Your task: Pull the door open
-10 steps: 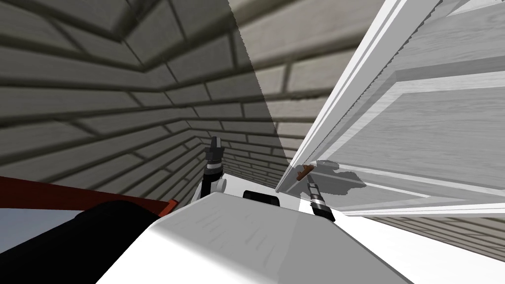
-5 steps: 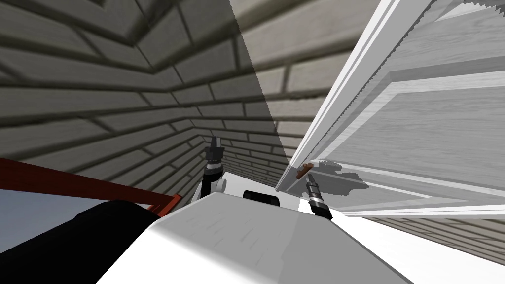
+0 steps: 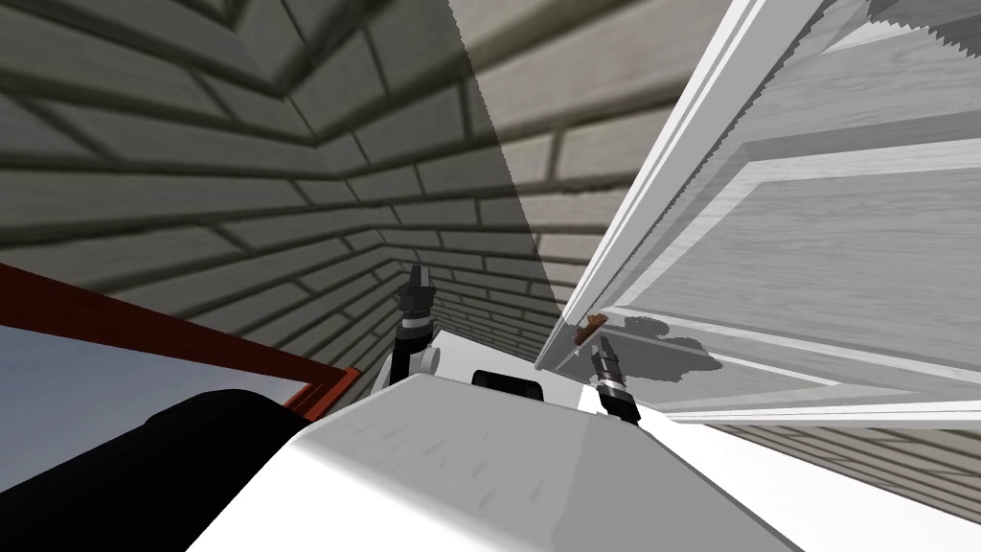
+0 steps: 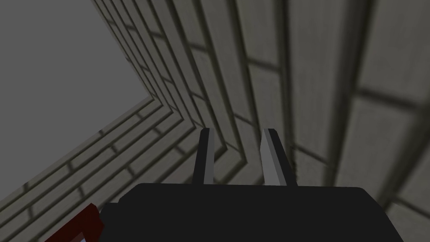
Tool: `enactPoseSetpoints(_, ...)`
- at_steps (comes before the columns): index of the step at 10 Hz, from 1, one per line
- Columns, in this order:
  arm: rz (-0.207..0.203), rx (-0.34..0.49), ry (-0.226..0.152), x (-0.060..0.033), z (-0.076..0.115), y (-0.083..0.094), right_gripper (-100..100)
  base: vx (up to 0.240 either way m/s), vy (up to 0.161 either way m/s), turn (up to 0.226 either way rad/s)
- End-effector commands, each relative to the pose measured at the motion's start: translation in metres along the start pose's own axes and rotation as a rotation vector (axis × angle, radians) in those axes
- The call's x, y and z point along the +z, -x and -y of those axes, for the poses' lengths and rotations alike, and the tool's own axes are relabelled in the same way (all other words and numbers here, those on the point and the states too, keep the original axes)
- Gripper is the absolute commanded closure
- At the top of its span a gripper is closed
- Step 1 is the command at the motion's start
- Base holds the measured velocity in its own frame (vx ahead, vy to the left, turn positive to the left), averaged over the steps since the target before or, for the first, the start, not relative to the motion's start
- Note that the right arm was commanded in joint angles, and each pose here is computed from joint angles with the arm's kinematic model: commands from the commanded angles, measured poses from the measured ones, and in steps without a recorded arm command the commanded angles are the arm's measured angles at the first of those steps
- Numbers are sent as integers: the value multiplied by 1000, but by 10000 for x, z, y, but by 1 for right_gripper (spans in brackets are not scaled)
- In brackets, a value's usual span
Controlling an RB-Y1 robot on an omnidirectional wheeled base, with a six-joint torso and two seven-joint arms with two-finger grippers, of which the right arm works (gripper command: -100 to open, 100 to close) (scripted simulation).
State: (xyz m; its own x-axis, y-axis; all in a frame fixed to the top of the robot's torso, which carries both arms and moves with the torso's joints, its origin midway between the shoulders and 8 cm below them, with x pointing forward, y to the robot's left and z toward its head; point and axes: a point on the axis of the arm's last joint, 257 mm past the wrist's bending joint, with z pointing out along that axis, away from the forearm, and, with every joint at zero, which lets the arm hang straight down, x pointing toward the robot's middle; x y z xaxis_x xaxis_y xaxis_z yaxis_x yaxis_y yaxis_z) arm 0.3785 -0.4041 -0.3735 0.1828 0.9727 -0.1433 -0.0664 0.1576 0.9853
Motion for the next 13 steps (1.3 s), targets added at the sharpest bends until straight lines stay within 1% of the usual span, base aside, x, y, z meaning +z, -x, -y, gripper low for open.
enactPoseSetpoints(1, 5, 38, -1, 13, 5, -2, -100, -43, -17, 28)
enactPoseSetpoints(3, 26, 137, -3, 68, 12, -18, -100, -64, -19, 80)
enactPoseSetpoints(4, 26, 154, -2, 68, 12, -18, -100, -63, -23, 24)
enactPoseSetpoints(5, 37, 206, -3, 95, 16, -28, -100, -54, -21, 41)
enactPoseSetpoints(6, 37, 212, -2, 95, 16, -28, -100, -38, -13, 30)
enactPoseSetpoints(8, 58, 313, -3, 150, 25, -49, -100, -55, -16, 75)
enactPoseSetpoints(9, 58, 330, -2, 150, 25, -49, -100, -59, -14, 36)
enactPoseSetpoints(10, 68, 382, -2, 177, 31, -60, -100, -67, -20, 68)
enactPoseSetpoints(11, 68, 389, -1, 177, 31, -60, -100, -52, -17, 26)
enactPoseSetpoints(13, 88, 490, 0, 230, 42, -86, -100, -59, -24, 74)
